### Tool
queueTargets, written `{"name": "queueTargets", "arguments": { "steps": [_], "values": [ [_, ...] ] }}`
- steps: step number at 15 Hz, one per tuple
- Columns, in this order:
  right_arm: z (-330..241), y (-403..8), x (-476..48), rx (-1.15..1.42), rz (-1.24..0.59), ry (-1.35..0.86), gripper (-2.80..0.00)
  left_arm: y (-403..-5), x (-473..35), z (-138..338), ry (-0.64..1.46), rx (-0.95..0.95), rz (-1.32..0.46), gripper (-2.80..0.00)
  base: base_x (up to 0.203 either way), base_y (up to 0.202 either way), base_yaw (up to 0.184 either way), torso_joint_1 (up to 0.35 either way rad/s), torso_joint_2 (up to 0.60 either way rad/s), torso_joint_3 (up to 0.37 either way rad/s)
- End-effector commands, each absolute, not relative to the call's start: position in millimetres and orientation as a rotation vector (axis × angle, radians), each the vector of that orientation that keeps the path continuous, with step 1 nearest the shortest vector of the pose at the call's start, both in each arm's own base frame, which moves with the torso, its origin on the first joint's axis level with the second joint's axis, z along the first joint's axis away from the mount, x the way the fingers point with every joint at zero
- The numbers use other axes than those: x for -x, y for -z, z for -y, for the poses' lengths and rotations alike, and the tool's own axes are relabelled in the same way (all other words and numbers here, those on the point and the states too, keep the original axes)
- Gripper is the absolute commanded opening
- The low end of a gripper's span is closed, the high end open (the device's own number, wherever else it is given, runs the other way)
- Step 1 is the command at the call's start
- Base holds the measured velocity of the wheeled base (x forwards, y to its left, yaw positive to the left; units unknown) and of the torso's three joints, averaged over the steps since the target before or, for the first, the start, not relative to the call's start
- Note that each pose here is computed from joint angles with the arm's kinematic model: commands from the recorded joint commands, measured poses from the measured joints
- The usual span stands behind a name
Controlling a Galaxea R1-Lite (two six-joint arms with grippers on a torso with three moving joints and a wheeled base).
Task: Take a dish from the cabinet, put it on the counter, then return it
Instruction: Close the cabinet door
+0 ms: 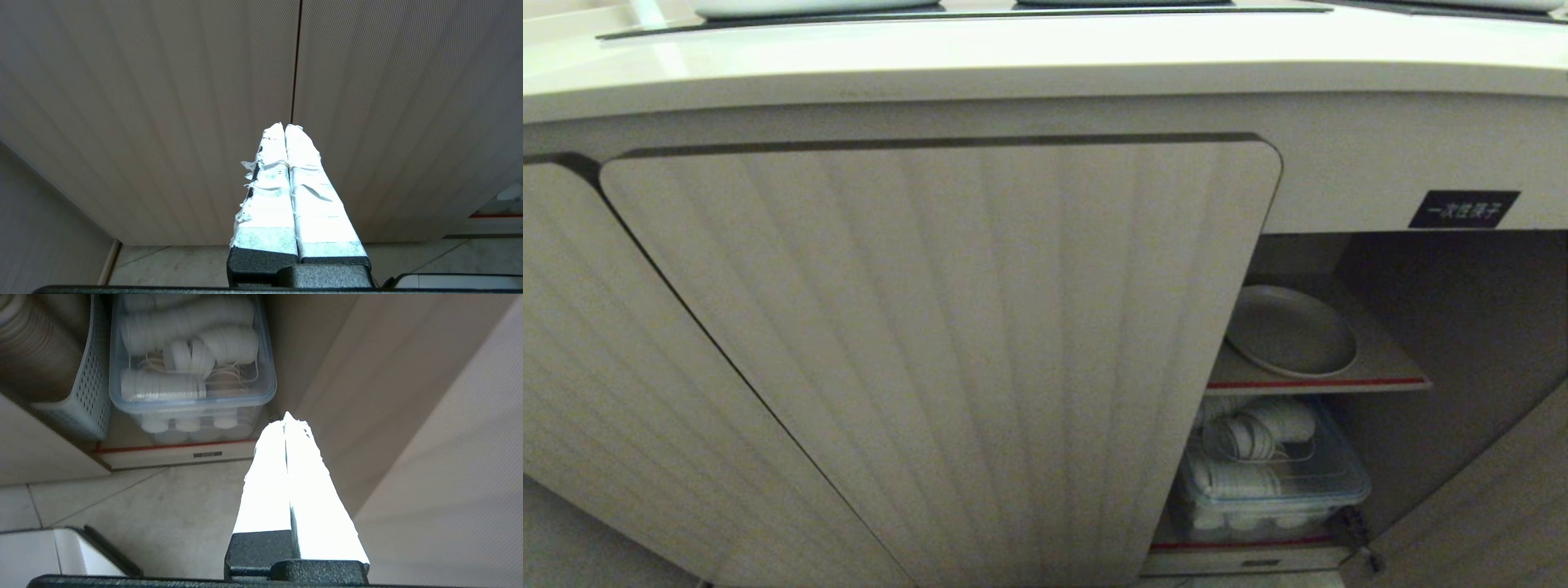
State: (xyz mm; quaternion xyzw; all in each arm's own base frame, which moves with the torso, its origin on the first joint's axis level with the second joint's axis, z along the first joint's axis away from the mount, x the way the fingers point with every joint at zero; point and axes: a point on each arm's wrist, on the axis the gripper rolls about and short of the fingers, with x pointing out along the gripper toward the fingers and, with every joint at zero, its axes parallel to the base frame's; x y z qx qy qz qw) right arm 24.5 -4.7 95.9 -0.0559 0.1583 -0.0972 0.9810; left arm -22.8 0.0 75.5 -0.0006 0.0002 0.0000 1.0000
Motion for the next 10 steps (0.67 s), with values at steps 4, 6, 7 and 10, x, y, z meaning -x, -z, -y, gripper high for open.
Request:
{"name": "queueTargets", "arguments": {
  "steps": [4,6,7,10],
  "values": [
    [1.3,-87.2,-2.8,0.085,-0.222,0.062,-2.80,-75.5,22.8,0.0,0.000,0.002,0.000,-2.80,0.000,0.000,0.000,0.000,0.00,0.000],
    [0.3,-80.0,4.1,0.097,-0.227,0.036,-2.80,-75.5,22.8,0.0,0.000,0.002,0.000,-2.80,0.000,0.000,0.000,0.000,0.00,0.000],
    [0.2,-78.6,5.5,0.100,-0.226,0.031,-2.80,-75.5,22.8,0.0,0.000,0.002,0.000,-2.80,0.000,0.000,0.000,0.000,0.00,0.000],
    [0.1,-78.5,9.3,0.095,-0.177,0.020,-2.80,-75.5,22.8,0.0,0.000,0.002,0.000,-2.80,0.000,0.000,0.000,0.000,0.00,0.000]
  ]
}}
